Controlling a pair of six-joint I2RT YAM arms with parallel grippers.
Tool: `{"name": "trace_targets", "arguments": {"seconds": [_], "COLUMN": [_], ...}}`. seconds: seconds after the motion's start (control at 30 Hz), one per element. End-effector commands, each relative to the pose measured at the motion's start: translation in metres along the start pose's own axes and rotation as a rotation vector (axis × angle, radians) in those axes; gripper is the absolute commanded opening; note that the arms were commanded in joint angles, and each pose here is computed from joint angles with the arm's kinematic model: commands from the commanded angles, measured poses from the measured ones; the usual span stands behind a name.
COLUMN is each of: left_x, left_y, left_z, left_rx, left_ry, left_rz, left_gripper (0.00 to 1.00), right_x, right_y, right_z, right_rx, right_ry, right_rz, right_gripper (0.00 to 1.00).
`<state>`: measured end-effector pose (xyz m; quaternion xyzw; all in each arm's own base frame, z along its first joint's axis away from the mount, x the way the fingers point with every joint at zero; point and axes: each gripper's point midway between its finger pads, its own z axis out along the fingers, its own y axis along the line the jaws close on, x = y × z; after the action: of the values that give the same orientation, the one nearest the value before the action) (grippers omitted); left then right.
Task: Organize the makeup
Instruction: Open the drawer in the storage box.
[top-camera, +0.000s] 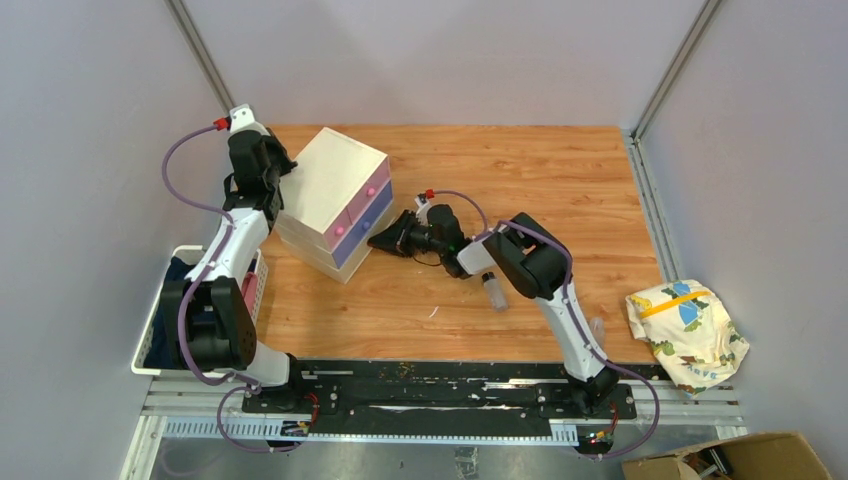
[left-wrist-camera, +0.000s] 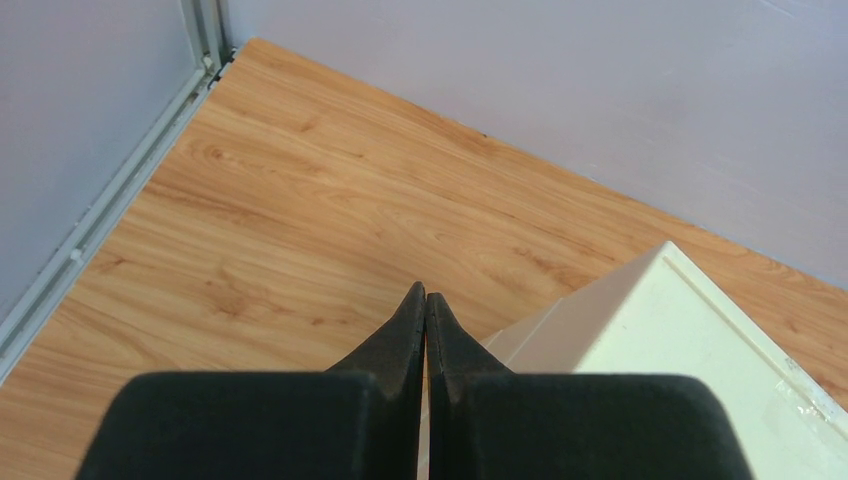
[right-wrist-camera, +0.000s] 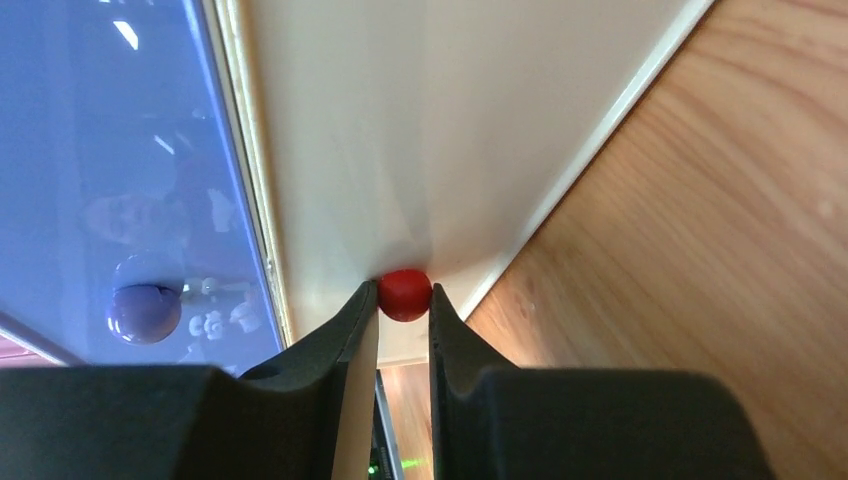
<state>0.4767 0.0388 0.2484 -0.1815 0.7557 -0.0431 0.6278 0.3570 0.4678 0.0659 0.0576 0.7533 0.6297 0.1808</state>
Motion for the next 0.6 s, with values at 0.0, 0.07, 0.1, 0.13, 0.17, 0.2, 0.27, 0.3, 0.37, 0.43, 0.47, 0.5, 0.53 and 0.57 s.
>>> {"name": "trace_targets", "arguments": {"seconds": [0.0,0.07,0.1,0.13,0.17,0.2,0.27,0.3,0.37,0.43,0.47,0.5,0.53,0.57], "left_x": [0.052,0.052,0.052,0.051,0.052,0.052,0.052,0.051,0.050,0.050,0.050,0.050,0.050,0.050], "left_y": [0.002,0.003,0.003,0.002,0.002,0.002,0.000,0.000,0.000,0.000,-0.001,-0.001,-0.001,-0.001], "left_z": [-0.010,-0.011,-0.011,-0.012,-0.012,-0.012,-0.012,-0.012,-0.012,-0.012,-0.012,-0.012,-0.012,-0.012], "left_rx": [0.008,0.008,0.007,0.008,0.009,0.011,0.018,0.019,0.019,0.019,0.023,0.022,0.024,0.024], "left_ry": [0.171,0.170,0.172,0.169,0.171,0.172,0.172,0.170,0.170,0.170,0.169,0.169,0.169,0.170], "left_rz": [0.016,0.016,0.016,0.016,0.016,0.014,0.011,0.010,0.012,0.012,0.012,0.010,0.010,0.010], "left_gripper": [0.00,0.00,0.00,0.00,0.00,0.00,0.00,0.00,0.00,0.00,0.00,0.00,0.00,0.00], "right_x": [-0.005,-0.005,-0.005,-0.003,-0.003,-0.002,-0.001,-0.001,0.000,0.003,0.004,0.005,0.005,0.007], "right_y": [0.017,0.016,0.016,0.012,0.011,0.011,0.009,0.008,0.006,0.005,0.003,0.003,0.003,0.001], "right_z": [-0.017,-0.026,-0.031,-0.036,-0.041,-0.044,-0.051,-0.054,-0.062,-0.070,-0.074,-0.080,-0.085,-0.090], "right_rx": [0.019,0.028,0.032,0.044,0.050,0.055,0.062,0.064,0.075,0.085,0.091,0.092,0.096,0.102], "right_ry": [-0.047,-0.057,-0.059,-0.061,-0.065,-0.066,-0.070,-0.072,-0.077,-0.074,-0.073,-0.074,-0.079,-0.080], "right_rz": [-0.061,-0.062,-0.063,-0.061,-0.063,-0.064,-0.059,-0.057,-0.053,-0.052,-0.051,-0.052,-0.052,-0.053], "right_gripper": [0.00,0.00,0.00,0.00,0.00,0.00,0.00,0.00,0.00,0.00,0.00,0.00,0.00,0.00]}}
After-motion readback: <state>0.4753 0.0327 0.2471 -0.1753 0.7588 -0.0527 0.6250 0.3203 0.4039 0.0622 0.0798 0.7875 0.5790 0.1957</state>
